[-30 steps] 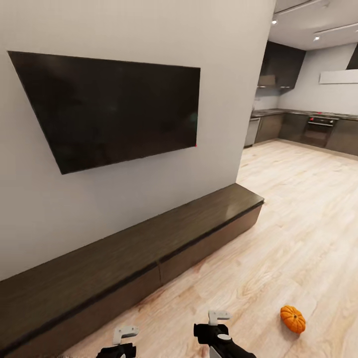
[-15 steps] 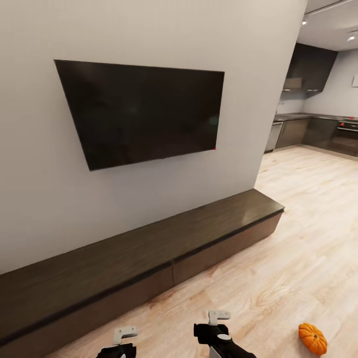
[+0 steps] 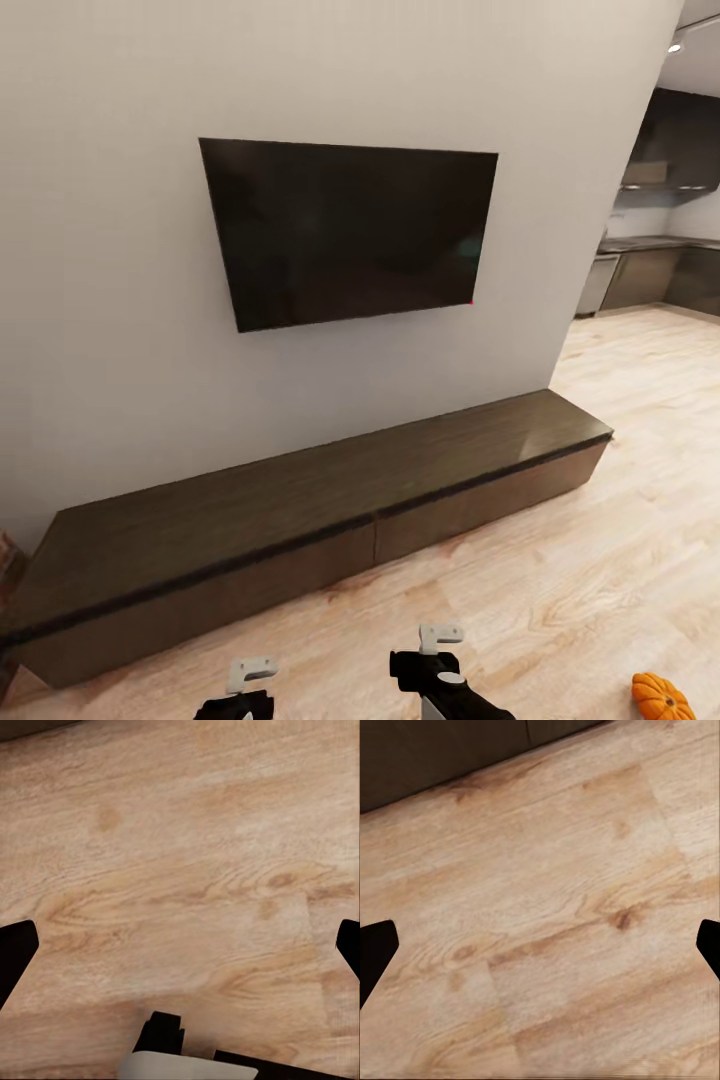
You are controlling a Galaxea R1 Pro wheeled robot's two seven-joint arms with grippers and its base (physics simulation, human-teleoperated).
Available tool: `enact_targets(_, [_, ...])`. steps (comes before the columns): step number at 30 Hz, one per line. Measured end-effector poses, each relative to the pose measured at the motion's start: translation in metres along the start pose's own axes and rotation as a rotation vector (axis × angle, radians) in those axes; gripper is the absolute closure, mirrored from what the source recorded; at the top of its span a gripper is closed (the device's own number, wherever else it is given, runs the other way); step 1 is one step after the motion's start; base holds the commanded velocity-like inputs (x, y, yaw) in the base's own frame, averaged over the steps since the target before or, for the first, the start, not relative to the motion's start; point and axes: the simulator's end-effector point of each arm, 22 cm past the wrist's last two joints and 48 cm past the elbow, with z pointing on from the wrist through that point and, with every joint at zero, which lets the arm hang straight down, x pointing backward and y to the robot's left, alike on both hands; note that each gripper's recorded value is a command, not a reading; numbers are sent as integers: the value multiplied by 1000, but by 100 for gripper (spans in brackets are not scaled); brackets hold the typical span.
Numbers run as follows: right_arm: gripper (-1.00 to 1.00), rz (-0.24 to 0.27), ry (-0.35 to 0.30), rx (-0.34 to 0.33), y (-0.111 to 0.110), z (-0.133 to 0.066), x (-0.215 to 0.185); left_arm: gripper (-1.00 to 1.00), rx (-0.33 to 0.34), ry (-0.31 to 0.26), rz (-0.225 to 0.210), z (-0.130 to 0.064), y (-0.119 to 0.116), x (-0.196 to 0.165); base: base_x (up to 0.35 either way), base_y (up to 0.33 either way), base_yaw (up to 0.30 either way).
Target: Place each of the two pumpkins and all three candles from the living room inside a cabinet in the living room (use any cabinet), then make sure every cabinet is closed, and position the cauldron so it is next to a table in the living room.
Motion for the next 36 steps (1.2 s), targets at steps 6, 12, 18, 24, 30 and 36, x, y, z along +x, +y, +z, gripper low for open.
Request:
enact_targets(6, [-100, 0, -6, 0, 0, -1, -3, -100, 1, -6, -1, -1, 0, -3, -269, -171, 240])
enact_targets(12, [-100, -1, -13, 0, 0, -3, -6, -100, 1, -12, -2, -3, 0, -5, -150, -115, 240])
enact_targets(18, [-100, -1, -19, 0, 0, -4, -9, -100, 2, -19, -3, -5, 0, -8, -16, -11, 240])
enact_targets(24, [-100, -1, -25, -1, 1, -5, -11, -100, 2, -24, -4, -6, 0, -10, -60, -1, 240])
enact_targets(30, [-100, -2, -30, -1, 1, -6, -14, -100, 3, -30, -5, -7, 0, -13, -201, 0, 239])
enact_targets(36, [-100, -1, -31, -1, 1, -8, -16, -100, 4, -36, -6, -8, 0, -15, -266, 0, 239])
